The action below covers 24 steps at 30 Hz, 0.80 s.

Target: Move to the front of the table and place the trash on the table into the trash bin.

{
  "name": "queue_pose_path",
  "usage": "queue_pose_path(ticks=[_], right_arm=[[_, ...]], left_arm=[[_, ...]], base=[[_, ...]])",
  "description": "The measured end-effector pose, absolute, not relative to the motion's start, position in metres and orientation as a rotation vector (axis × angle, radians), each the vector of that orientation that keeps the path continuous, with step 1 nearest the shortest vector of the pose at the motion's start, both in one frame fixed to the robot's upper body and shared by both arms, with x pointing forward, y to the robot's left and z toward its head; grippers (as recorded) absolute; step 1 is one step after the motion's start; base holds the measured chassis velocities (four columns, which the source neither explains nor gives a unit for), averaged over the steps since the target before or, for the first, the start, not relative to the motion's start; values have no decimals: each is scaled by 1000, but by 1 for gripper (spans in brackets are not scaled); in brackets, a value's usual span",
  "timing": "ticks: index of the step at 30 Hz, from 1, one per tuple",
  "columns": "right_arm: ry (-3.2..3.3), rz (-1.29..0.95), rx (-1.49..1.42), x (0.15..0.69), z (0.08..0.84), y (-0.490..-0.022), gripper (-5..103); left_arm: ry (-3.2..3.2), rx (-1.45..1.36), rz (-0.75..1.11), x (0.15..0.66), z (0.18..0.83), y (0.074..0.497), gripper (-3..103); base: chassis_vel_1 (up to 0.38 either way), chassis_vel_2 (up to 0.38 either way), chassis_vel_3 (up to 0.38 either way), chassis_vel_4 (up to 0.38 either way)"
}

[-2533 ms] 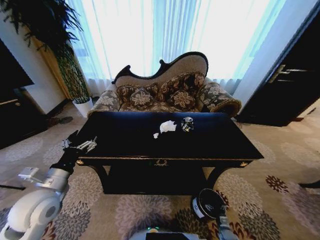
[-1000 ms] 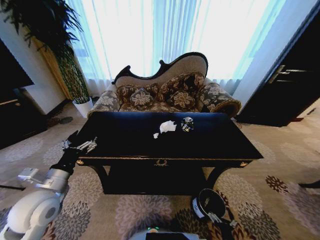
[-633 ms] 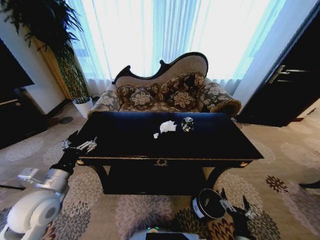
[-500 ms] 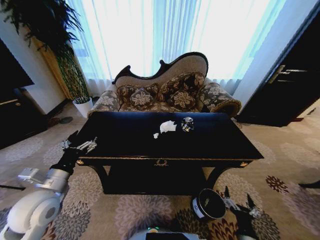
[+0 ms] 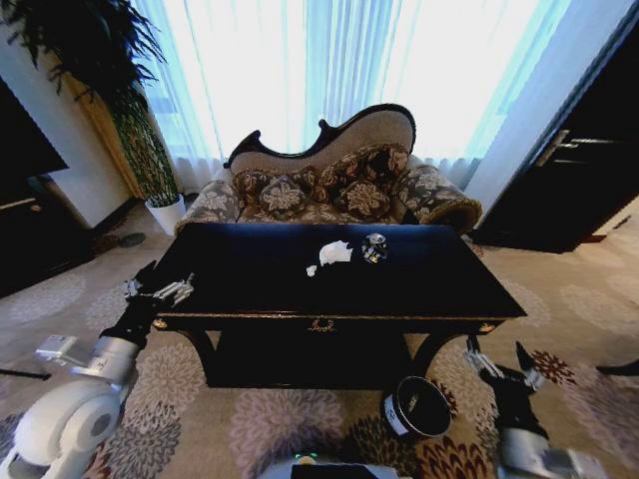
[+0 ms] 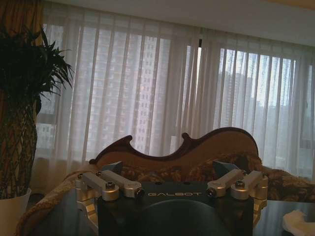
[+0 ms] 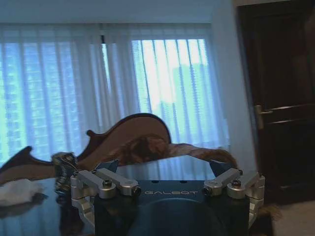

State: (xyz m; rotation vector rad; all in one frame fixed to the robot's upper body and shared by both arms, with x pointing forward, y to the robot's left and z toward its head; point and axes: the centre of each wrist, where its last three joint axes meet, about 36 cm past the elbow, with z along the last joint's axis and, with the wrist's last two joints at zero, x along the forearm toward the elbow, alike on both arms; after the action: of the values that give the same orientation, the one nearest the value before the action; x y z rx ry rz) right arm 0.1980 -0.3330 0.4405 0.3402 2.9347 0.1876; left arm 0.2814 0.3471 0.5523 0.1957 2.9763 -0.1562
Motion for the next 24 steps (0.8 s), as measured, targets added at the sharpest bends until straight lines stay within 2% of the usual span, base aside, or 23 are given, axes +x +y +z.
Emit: queue_pose_path(ticks=[7, 13, 24], right_arm=[[2957, 170, 218, 231, 467, -332, 100], [3005, 93, -28, 282, 499, -331, 100], [3104, 55, -161, 322, 509, -341, 100]], left_arm=[[2976, 196, -156, 281, 552, 347, 100], [2976, 196, -156, 281, 552, 347, 100], [2976, 196, -156, 281, 552, 347, 100]], base=[[0, 0, 0, 0], [0, 0, 0, 0], [0, 0, 0, 0]])
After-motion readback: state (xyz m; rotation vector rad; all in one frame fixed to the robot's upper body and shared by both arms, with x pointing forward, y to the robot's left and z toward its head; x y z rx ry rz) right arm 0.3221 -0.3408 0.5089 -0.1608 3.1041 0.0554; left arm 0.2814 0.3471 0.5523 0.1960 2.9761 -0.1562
